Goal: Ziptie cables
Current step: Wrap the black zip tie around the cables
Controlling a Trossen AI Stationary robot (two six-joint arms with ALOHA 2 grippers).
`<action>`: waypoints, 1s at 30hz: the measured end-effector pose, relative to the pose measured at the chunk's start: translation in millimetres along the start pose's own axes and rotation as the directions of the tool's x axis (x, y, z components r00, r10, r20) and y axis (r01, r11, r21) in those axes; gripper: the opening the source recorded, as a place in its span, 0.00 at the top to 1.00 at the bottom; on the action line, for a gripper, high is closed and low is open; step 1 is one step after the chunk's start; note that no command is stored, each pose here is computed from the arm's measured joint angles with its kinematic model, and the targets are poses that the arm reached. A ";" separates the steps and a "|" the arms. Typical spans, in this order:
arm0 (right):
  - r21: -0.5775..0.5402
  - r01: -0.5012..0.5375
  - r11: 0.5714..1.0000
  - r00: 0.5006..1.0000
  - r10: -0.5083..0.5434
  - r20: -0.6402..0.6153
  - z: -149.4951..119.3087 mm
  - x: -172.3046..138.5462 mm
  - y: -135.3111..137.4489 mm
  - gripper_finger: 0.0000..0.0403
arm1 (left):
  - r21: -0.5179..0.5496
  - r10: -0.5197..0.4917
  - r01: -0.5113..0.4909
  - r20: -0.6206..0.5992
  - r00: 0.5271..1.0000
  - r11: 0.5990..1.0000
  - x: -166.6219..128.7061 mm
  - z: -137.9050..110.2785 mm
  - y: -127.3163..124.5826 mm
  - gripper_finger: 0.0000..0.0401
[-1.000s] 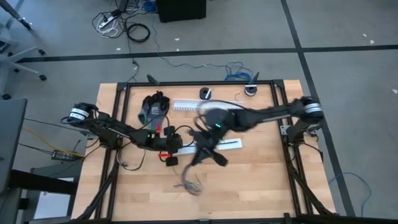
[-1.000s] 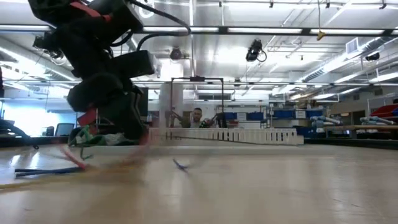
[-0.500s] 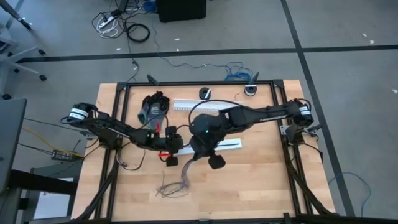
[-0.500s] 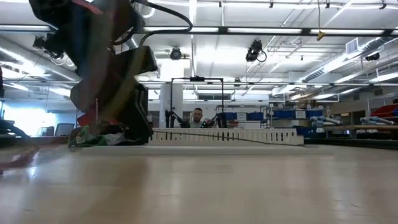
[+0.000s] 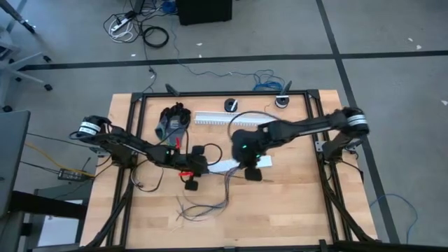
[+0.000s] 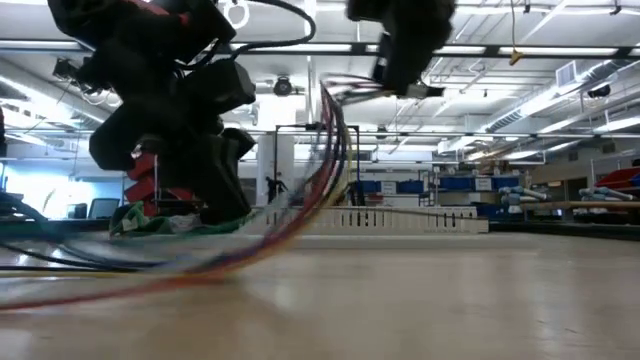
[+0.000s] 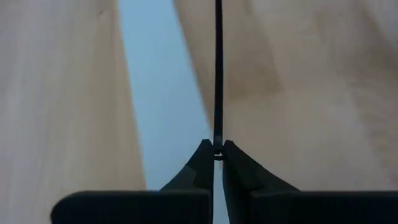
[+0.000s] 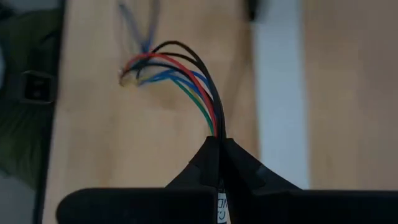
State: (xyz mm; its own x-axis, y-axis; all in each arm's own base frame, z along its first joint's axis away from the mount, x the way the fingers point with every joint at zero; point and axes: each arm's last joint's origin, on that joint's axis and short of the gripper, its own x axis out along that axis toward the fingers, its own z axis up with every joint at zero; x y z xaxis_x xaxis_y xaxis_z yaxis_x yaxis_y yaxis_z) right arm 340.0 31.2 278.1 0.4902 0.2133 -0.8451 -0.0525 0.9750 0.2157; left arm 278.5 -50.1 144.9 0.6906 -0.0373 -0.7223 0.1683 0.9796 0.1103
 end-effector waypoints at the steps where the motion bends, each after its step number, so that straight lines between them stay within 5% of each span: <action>1: 0.024 0.014 1.000 1.000 -0.014 0.003 -6.8 -2.9 -2.7 1.00 | 0.009 -0.014 0.013 0.012 1.000 1.000 0.4 1.1 -0.5 1.00; 12: 0.228 -0.009 0.974 1.000 0.002 0.031 -69.8 8.3 -17.5 1.00 | 0.060 -0.073 0.069 0.068 0.995 0.996 18.2 10.7 -3.4 1.00; 30: 0.299 0.035 0.954 0.978 0.029 -0.206 -124.9 49.8 -15.0 0.86 | 0.122 -0.154 0.149 0.031 0.988 0.981 55.2 33.0 -7.1 1.00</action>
State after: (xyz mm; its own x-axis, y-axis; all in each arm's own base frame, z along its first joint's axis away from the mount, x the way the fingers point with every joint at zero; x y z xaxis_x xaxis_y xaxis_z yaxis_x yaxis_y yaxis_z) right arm 256.6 34.8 171.7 0.2985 0.2497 -0.9211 0.2271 0.9189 0.3227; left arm 338.7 -65.7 126.7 0.6782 -0.1943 -0.7088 0.3541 0.9315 0.0835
